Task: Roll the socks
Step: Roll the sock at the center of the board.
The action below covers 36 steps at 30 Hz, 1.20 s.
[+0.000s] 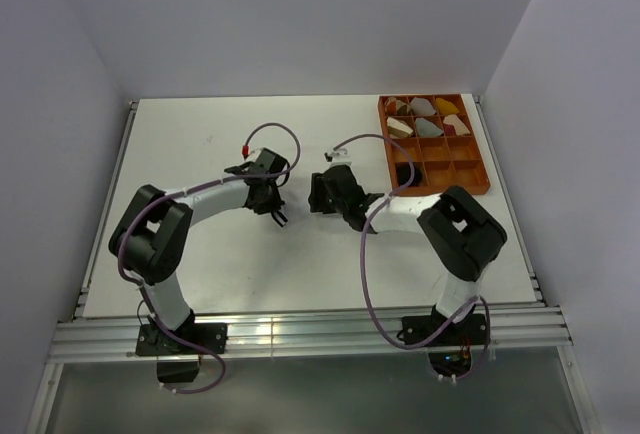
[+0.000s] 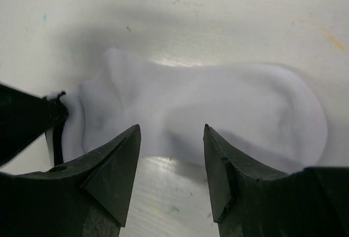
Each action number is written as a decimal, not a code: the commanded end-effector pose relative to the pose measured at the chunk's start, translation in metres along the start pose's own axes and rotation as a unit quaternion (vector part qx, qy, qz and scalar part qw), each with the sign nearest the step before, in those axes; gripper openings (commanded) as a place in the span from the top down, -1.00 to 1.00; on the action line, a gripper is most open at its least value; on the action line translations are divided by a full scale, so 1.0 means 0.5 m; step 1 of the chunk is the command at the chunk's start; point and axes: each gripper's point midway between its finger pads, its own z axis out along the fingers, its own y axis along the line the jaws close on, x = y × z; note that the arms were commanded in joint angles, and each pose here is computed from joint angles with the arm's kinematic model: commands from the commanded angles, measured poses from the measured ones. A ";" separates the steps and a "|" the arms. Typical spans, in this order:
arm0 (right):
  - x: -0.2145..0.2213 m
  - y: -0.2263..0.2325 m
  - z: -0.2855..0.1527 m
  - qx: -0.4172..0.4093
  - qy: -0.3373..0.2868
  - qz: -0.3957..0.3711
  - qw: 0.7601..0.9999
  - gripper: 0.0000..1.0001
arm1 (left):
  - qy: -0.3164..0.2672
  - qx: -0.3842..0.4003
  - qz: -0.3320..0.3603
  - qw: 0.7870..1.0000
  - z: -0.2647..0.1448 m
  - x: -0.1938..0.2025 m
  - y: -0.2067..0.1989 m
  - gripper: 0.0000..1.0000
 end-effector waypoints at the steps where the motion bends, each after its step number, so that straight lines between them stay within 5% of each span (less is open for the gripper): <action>1: 0.012 -0.014 0.024 0.022 0.048 0.033 0.998 -0.15 | 0.027 -0.038 0.037 0.998 -0.011 0.037 0.053 0.99; 13: -0.006 -0.092 0.103 0.051 0.158 0.057 0.984 -0.17 | 0.014 -0.034 0.065 0.997 -0.041 0.040 0.081 0.99; 20: -0.045 -0.087 0.122 0.031 0.156 0.039 0.987 -0.18 | 0.023 -0.025 0.074 0.997 -0.037 0.051 0.079 0.99; 26: -0.053 -0.046 0.076 -0.034 0.111 0.018 0.993 -0.13 | 0.030 -0.040 0.063 0.997 -0.024 0.042 0.067 0.99; 27: -0.117 -0.020 0.053 -0.055 0.051 0.005 0.997 -0.13 | 0.031 -0.043 0.063 0.997 -0.023 0.040 0.067 0.99; 31: -0.151 0.014 -0.025 -0.083 -0.046 -0.031 0.995 -0.13 | 0.035 -0.047 0.061 0.996 -0.021 0.036 0.062 0.99; 36: -0.101 0.081 -0.081 -0.106 -0.109 -0.118 0.981 -0.27 | 0.043 -0.052 0.060 0.996 -0.016 0.038 0.060 0.99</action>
